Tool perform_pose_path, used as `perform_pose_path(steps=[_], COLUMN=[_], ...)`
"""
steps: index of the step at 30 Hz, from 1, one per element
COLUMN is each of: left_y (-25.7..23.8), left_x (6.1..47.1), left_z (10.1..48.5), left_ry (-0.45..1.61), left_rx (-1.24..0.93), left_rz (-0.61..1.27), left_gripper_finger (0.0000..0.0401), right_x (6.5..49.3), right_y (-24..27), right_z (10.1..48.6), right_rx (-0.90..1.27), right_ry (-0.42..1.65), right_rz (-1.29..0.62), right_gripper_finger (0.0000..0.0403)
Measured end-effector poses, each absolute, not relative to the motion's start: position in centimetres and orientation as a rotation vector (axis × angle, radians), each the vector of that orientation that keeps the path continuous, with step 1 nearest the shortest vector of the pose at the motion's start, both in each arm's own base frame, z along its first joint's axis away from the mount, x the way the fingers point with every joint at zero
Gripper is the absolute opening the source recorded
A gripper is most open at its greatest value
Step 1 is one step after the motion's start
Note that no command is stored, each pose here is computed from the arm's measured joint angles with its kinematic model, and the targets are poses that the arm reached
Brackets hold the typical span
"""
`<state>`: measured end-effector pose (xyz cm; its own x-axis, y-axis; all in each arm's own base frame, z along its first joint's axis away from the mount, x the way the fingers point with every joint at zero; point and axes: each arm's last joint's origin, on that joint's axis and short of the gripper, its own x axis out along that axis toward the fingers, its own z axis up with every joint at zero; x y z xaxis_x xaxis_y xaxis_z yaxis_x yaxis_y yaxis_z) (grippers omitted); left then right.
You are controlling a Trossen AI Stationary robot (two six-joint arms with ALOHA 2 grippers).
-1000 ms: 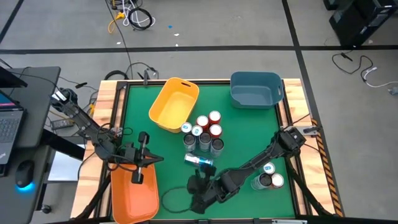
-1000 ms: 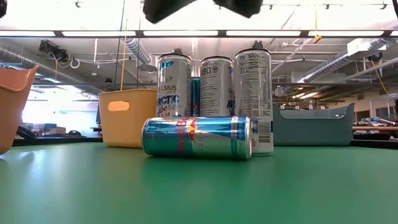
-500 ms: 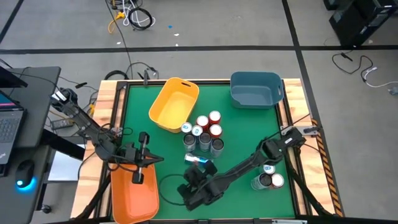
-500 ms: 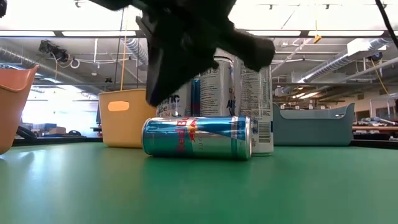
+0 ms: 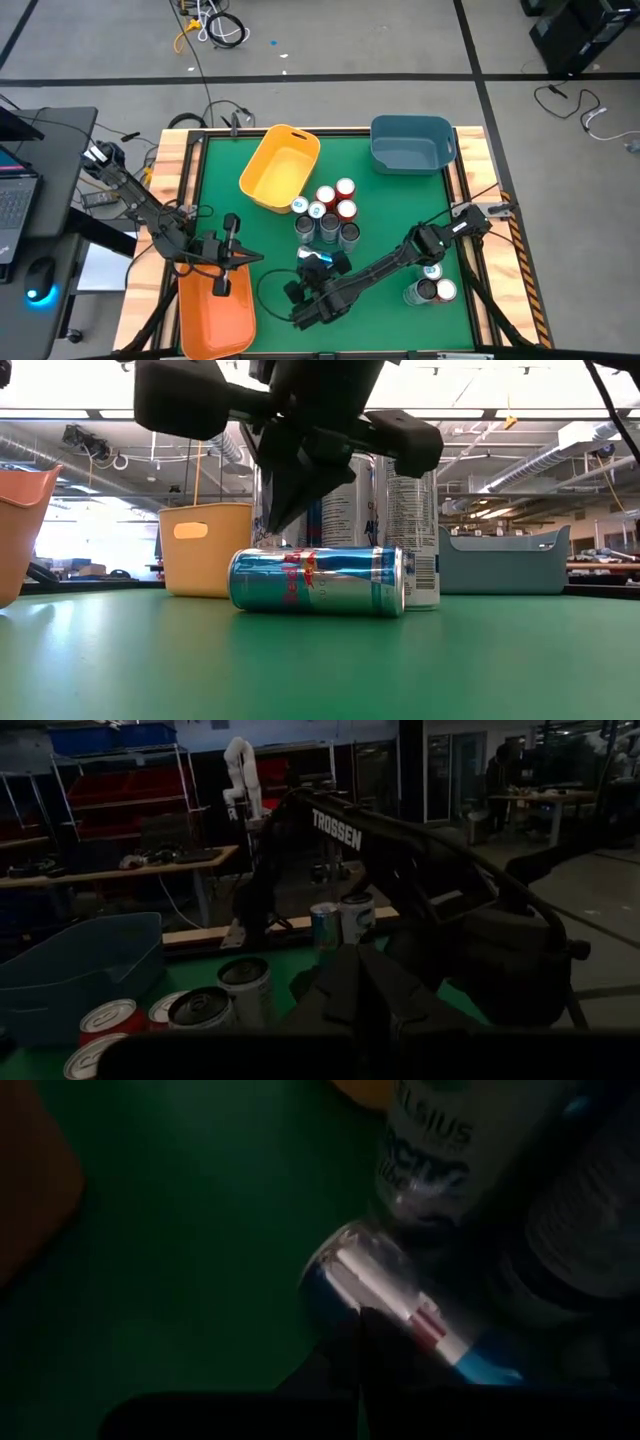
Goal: Sort soda cans
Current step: Put the blue soda can into the yellow bin
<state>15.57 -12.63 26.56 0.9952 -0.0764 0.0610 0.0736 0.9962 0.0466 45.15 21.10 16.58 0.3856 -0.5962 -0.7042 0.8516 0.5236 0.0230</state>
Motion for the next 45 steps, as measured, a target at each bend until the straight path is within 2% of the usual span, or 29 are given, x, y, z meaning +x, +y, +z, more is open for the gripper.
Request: perform_pose_path(steps=[12, 17, 21, 29, 34, 41, 45], left_y=[-12.6, -12.6, -12.6, -12.6, -12.6, -12.6, -12.6], left_x=[15.6, 15.6, 15.6, 15.6, 15.6, 15.6, 15.6], left_z=[26.3, 26.3, 26.3, 26.3, 26.3, 26.2, 26.2], left_ry=[-0.045, -0.044, -0.044, -0.044, -0.039, -0.035, -0.035], left_rx=[0.063, 0.064, 0.064, 0.064, 0.068, 0.072, 0.072], left_rz=[-0.076, -0.076, -0.076, -0.076, -0.076, -0.077, -0.077], left_gripper_finger=[0.0003, 0.0003, 0.0003, 0.0003, 0.0003, 0.0003, 0.0003], right_x=[45.3, 45.4, 45.0, 46.0, 46.0, 46.0, 46.3], right_y=[21.4, 22.5, 22.2, 18.5, 18.2, 18.7, 19.8], right_z=[16.3, 17.5, 19.1, 17.6, 17.7, 17.5, 17.5], right_rx=[0.506, 0.504, 0.433, 0.423, 0.433, 0.497, 0.524], right_ry=[0.86, 0.837, 0.725, 0.816, 0.835, 0.931, 0.961], right_rz=[-0.885, -0.814, -0.861, -0.945, -0.952, -0.894, -0.788], right_gripper_finger=[0.0, 0.0, 0.0, 0.0, 0.0, 0.0, 0.0])
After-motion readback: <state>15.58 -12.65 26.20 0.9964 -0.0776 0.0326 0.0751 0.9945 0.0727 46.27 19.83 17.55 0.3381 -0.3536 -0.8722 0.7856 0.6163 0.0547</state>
